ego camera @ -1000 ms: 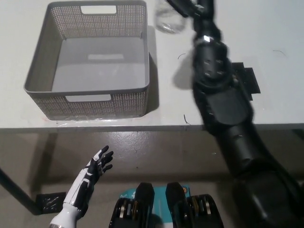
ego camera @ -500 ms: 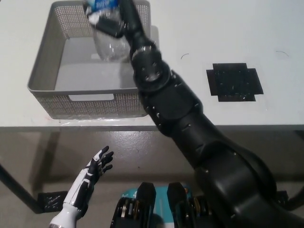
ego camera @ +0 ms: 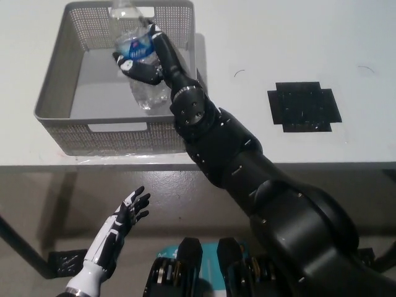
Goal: Use the right hand to pick up a water botttle and place it into a container on the left side
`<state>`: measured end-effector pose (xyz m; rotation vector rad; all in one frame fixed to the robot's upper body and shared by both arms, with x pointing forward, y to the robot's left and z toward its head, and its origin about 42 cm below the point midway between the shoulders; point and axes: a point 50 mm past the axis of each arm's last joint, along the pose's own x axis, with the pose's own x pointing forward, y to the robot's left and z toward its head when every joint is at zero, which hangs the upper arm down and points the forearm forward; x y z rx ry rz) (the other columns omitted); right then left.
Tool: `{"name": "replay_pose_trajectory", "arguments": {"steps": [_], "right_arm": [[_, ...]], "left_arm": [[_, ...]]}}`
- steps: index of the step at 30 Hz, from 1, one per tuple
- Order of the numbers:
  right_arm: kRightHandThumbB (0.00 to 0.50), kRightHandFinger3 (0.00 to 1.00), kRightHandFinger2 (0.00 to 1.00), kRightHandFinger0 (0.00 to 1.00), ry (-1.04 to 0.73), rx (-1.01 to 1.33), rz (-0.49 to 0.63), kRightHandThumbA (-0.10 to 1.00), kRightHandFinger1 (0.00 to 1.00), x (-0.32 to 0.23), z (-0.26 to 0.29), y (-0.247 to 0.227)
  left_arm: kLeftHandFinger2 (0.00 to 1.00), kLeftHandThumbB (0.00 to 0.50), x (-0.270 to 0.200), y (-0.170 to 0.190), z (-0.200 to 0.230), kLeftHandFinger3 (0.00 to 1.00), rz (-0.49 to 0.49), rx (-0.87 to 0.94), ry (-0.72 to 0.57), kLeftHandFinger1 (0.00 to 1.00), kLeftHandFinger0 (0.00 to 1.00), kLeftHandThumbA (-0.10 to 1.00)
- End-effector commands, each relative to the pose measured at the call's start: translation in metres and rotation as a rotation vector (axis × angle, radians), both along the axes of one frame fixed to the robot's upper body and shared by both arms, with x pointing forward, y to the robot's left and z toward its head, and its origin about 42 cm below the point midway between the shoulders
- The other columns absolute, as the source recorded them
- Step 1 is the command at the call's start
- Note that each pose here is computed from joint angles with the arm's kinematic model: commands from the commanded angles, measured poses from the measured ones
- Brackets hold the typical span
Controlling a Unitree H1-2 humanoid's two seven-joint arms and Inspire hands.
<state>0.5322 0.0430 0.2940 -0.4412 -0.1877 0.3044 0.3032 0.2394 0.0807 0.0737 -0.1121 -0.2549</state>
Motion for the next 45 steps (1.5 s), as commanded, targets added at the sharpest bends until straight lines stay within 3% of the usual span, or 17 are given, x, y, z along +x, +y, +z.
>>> {"name": "replay_pose_trajectory", "arguments": {"steps": [1,8,15,16,18,19,20,22,27,30,32,35,39,45], "right_arm": [[0.476,1.00,1.00,1.00,-0.087,-0.058,0.087,0.98,1.00,0.006,0.033,0.004],[0.475,1.00,1.00,1.00,-0.174,-0.027,0.060,1.00,1.00,0.007,0.040,-0.002],[0.429,1.00,1.00,1.00,-0.303,0.082,0.074,1.00,1.00,0.009,0.068,-0.011],[0.432,1.00,1.00,1.00,-0.323,0.115,0.086,1.00,1.00,0.008,0.073,-0.014],[0.492,1.00,1.00,1.00,-0.366,0.171,0.090,1.00,1.00,0.007,0.087,-0.020],[0.461,1.00,1.00,1.00,-0.448,0.210,0.100,1.00,1.00,0.000,0.106,-0.036],[0.463,1.00,1.00,1.00,-0.468,0.219,0.102,1.00,1.00,-0.003,0.112,-0.041],[0.498,1.00,1.00,1.00,-0.500,0.266,0.102,1.00,1.00,-0.020,0.127,-0.064],[0.436,1.00,1.00,1.00,-0.672,0.345,0.098,1.00,1.00,-0.076,0.133,-0.135],[0.399,1.00,1.00,1.00,-0.717,0.420,0.083,1.00,1.00,-0.107,0.113,-0.182],[0.439,1.00,1.00,1.00,-0.715,0.459,0.046,1.00,1.00,-0.127,0.093,-0.209],[0.422,1.00,1.00,1.00,-0.698,0.467,0.018,1.00,1.00,-0.145,0.070,-0.228],[0.393,1.00,1.00,1.00,-0.639,0.467,-0.058,1.00,1.00,-0.163,0.020,-0.237],[0.384,1.00,1.00,1.00,-0.440,0.460,-0.108,1.00,1.00,-0.184,-0.062,-0.242]], "left_arm": [[1.00,0.219,0.004,0.002,0.013,1.00,-0.016,0.014,-0.058,1.00,1.00,1.00],[1.00,0.221,0.002,0.001,0.010,1.00,-0.015,0.016,-0.060,1.00,1.00,1.00],[1.00,0.226,0.000,-0.001,0.008,1.00,-0.014,0.018,-0.050,1.00,1.00,1.00],[1.00,0.224,0.000,-0.001,0.008,1.00,-0.016,0.021,-0.048,1.00,1.00,1.00],[1.00,0.242,0.001,0.001,0.010,1.00,-0.013,0.032,-0.050,1.00,1.00,1.00],[1.00,0.247,0.002,0.001,0.010,1.00,-0.016,0.034,-0.052,1.00,1.00,1.00],[1.00,0.247,0.002,0.002,0.010,1.00,-0.017,0.036,-0.053,1.00,1.00,1.00],[1.00,0.230,0.002,0.004,0.011,1.00,-0.029,0.030,-0.055,1.00,1.00,1.00],[1.00,0.186,0.002,0.007,0.012,1.00,-0.021,0.017,-0.052,1.00,1.00,1.00],[1.00,0.195,0.000,0.005,0.011,1.00,-0.016,0.006,-0.046,1.00,1.00,1.00],[1.00,0.193,-0.002,0.005,0.010,1.00,-0.014,-0.003,-0.035,1.00,1.00,1.00],[1.00,0.182,0.000,0.007,0.011,1.00,-0.002,0.006,-0.040,1.00,1.00,1.00],[1.00,0.152,-0.001,0.008,0.007,1.00,0.001,0.021,-0.041,1.00,1.00,1.00],[1.00,0.205,-0.008,0.004,0.001,1.00,0.006,-0.013,-0.015,1.00,1.00,1.00]]}}
